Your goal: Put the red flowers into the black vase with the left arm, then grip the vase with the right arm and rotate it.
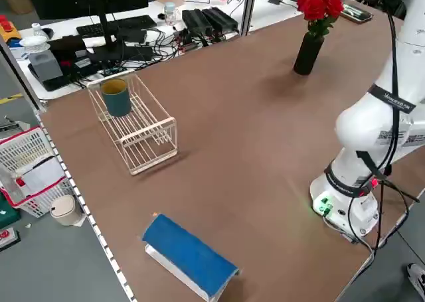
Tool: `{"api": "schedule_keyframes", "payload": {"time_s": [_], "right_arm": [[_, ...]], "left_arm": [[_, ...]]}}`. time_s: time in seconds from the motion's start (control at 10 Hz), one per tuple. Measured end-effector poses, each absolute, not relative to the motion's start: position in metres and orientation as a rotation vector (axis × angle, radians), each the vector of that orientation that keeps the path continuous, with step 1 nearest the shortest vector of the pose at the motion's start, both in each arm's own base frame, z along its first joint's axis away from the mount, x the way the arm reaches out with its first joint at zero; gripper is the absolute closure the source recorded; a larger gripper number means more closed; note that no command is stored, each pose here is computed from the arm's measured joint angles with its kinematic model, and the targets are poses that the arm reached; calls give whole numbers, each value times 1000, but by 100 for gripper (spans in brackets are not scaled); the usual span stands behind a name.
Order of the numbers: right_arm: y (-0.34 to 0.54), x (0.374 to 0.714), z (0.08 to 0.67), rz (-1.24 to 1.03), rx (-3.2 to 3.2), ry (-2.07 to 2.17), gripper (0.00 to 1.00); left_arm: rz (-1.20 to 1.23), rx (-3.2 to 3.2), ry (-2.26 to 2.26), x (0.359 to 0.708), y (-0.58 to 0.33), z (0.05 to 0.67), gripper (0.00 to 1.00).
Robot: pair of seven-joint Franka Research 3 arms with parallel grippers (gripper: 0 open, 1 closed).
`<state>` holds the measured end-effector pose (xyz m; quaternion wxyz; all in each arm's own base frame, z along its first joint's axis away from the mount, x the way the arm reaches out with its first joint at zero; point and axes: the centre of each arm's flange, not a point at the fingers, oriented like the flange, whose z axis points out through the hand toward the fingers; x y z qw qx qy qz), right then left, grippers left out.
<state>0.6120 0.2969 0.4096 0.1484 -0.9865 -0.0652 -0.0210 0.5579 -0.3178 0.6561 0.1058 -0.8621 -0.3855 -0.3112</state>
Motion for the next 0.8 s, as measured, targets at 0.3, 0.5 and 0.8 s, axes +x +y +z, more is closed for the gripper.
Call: {"api": "schedule_keyframes", "payload": {"time_s": [0.3, 0.5, 0.8], "right_arm": [[362, 590, 382, -24, -2789, -100, 0], [381, 579, 375, -5, -2785, -117, 0], [394, 569, 363, 28, -2789, -134, 0]], "left_arm": [[-673, -2635, -1054, 592, -248, 645, 39], [-527, -2743, -968, 602, -213, 644, 39], [-328, -2923, -683, 596, -158, 650, 37]]}}
